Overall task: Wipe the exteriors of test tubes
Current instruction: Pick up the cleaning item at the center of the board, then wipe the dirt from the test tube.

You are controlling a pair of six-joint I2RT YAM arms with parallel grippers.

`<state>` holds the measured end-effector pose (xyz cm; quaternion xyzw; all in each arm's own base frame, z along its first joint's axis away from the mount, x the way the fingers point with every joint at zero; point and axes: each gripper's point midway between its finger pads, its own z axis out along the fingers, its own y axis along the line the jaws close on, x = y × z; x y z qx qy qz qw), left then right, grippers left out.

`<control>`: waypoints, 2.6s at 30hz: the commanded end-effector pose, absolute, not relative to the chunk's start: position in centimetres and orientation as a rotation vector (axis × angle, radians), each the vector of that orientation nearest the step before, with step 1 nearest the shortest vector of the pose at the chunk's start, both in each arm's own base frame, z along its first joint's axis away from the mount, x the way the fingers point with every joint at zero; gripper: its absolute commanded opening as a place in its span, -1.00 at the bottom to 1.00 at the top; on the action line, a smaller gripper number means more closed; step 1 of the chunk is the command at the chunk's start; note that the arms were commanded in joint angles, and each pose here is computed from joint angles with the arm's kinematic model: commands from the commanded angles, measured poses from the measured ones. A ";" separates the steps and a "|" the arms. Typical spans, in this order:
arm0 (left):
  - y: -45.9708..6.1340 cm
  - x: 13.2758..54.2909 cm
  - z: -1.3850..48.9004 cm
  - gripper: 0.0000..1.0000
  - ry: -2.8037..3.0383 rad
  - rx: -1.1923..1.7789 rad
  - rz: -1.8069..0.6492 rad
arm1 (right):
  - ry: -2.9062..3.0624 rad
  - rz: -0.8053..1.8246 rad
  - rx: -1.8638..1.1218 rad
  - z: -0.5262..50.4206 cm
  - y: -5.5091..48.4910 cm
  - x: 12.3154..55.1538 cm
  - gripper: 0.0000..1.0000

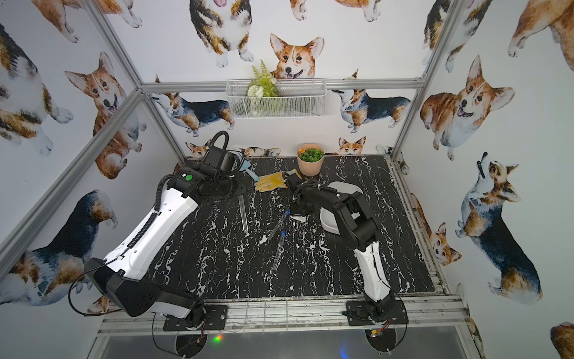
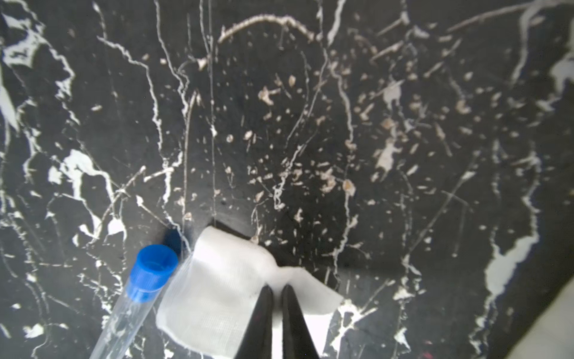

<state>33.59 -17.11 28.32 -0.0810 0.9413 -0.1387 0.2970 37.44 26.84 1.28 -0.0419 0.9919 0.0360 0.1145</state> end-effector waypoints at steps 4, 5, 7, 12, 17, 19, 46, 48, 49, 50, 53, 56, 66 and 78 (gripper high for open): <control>-16.9 33.3 27.4 -0.72 2.519 -0.229 -0.328 | 2.910 0.231 -0.154 2.2 26.8 35.5 -1.00; -17.1 33.4 27.5 -0.72 2.515 -0.227 -0.327 | 2.899 0.305 -0.166 2.8 27.3 35.3 -1.00; -17.3 33.6 27.4 -0.72 2.511 -0.219 -0.320 | 2.893 0.422 -0.176 3.9 28.1 34.8 -1.00; -17.5 33.9 27.1 -0.72 2.511 -0.199 -0.301 | 2.872 0.625 -0.256 6.5 29.6 33.2 -1.00; -17.5 34.1 26.8 -0.72 2.514 -0.189 -0.278 | 2.816 0.871 -0.354 10.1 31.2 30.9 -1.00; -17.6 34.3 26.6 -0.72 2.513 -0.183 -0.269 | 2.780 0.954 -0.379 11.9 31.6 30.0 -1.00; -21.9 34.5 27.4 -0.72 2.527 -0.198 -0.528 | 2.357 1.484 -0.599 29.3 39.1 26.7 -1.00; -22.0 34.4 27.5 -0.73 2.525 -0.205 -0.551 | 2.355 1.468 -0.598 29.3 39.4 27.1 -1.00; -22.1 34.4 27.5 -0.73 2.522 -0.209 -0.561 | 2.359 1.456 -0.601 29.1 39.4 27.3 -1.00; -22.2 34.4 27.6 -0.73 2.520 -0.212 -0.569 | 2.362 1.445 -0.607 29.0 39.5 27.4 -1.00; -22.4 34.4 27.8 -0.73 2.516 -0.216 -0.591 | 2.373 1.439 -0.616 28.7 39.8 27.7 -1.00; -22.6 34.7 28.0 -0.73 2.506 -0.231 -0.609 | 2.384 1.446 -0.635 28.4 39.8 27.2 -1.00; -23.1 36.3 28.3 -0.74 2.469 -0.271 -0.660 | 2.420 1.462 -0.630 27.3 38.4 24.0 -1.00; -23.9 35.5 28.6 -0.74 2.473 -0.266 -0.733 | 2.395 1.490 -0.538 27.8 39.0 26.7 -1.00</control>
